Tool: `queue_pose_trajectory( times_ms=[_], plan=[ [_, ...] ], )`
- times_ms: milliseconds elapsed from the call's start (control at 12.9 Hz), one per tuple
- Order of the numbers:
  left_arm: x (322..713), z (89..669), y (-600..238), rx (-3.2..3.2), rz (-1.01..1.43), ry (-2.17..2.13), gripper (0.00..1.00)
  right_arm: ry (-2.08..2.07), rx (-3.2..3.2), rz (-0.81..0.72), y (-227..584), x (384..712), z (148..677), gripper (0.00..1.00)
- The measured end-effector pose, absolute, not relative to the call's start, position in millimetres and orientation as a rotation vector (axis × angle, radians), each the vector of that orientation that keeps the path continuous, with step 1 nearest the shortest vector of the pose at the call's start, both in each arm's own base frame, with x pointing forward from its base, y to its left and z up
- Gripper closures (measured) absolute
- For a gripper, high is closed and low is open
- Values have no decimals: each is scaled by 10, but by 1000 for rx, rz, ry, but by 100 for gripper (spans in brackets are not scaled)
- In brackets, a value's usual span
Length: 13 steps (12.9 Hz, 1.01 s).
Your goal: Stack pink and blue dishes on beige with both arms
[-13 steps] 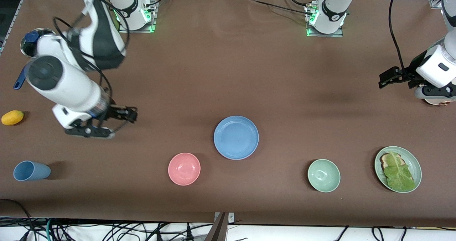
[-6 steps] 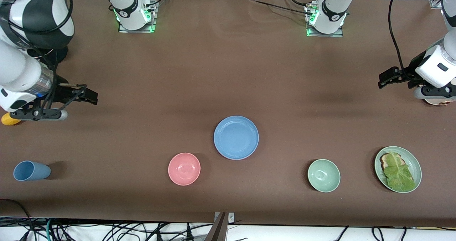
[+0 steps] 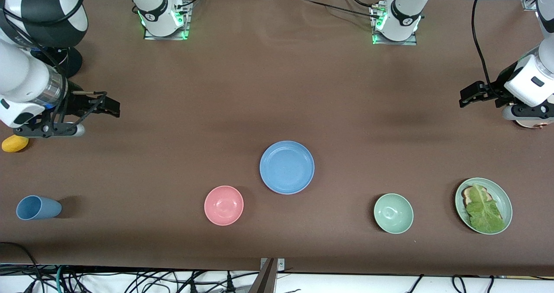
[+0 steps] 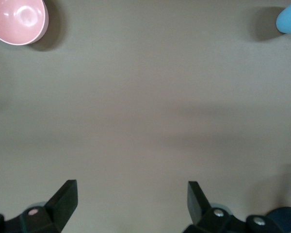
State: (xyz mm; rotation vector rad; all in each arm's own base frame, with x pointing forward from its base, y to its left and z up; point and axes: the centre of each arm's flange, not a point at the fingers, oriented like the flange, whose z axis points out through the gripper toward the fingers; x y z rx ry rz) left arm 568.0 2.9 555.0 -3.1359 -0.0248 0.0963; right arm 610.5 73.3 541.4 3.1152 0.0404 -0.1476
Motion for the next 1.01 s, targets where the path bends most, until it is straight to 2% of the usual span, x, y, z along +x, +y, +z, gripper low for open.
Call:
queue_pose_trajectory(
  times_ms=[621, 1010],
  plan=[
    [5681, 5550, 28, -3136, 96, -25, 0, 40, 3121, -89, 726, 6115, 5705, 0],
    [5681, 5550, 28, -3136, 97, -25, 0, 42, 3120, -97, 730, 6128, 5676, 0]
  ],
)
